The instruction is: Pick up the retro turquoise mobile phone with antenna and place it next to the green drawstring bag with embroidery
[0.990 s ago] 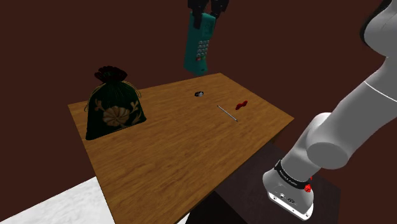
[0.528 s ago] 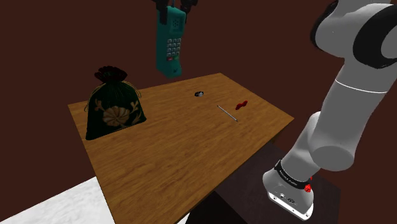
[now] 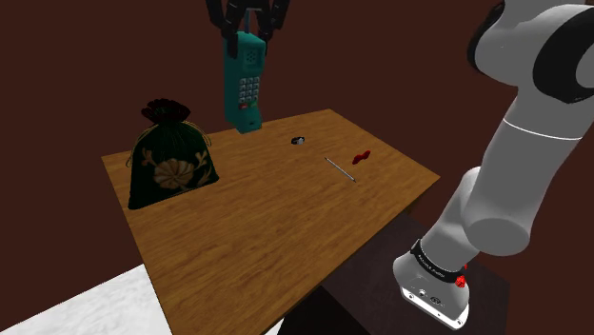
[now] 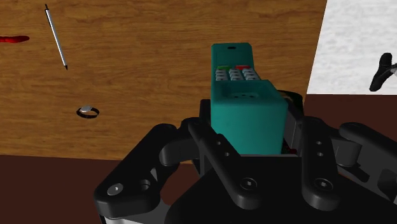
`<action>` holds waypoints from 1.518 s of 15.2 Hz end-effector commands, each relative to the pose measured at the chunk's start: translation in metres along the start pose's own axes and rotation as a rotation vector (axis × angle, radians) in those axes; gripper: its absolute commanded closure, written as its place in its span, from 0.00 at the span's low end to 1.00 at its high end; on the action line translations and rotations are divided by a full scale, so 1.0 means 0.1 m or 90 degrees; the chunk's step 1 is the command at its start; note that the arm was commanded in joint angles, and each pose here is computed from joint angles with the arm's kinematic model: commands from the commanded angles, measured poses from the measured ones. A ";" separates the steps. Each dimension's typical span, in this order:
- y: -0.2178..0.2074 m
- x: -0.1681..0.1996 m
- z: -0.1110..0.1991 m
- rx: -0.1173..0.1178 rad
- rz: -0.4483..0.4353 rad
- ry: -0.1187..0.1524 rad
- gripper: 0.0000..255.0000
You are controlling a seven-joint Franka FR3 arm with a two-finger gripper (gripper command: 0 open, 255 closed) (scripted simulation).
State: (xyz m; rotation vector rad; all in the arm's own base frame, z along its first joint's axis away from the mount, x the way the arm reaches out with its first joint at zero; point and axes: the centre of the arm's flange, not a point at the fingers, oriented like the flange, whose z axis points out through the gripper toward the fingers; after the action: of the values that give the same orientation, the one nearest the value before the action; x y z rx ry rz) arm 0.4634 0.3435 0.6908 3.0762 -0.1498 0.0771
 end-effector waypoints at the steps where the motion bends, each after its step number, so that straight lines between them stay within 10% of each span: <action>1: -0.01 -0.01 0.10 0.001 0.000 0.001 1.00; 23: -0.07 -0.07 1.25 0.001 0.000 0.001 1.00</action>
State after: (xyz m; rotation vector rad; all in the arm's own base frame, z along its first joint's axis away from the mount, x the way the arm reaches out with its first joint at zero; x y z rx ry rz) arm 0.4637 0.3430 0.5717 3.0765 -0.1500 0.0771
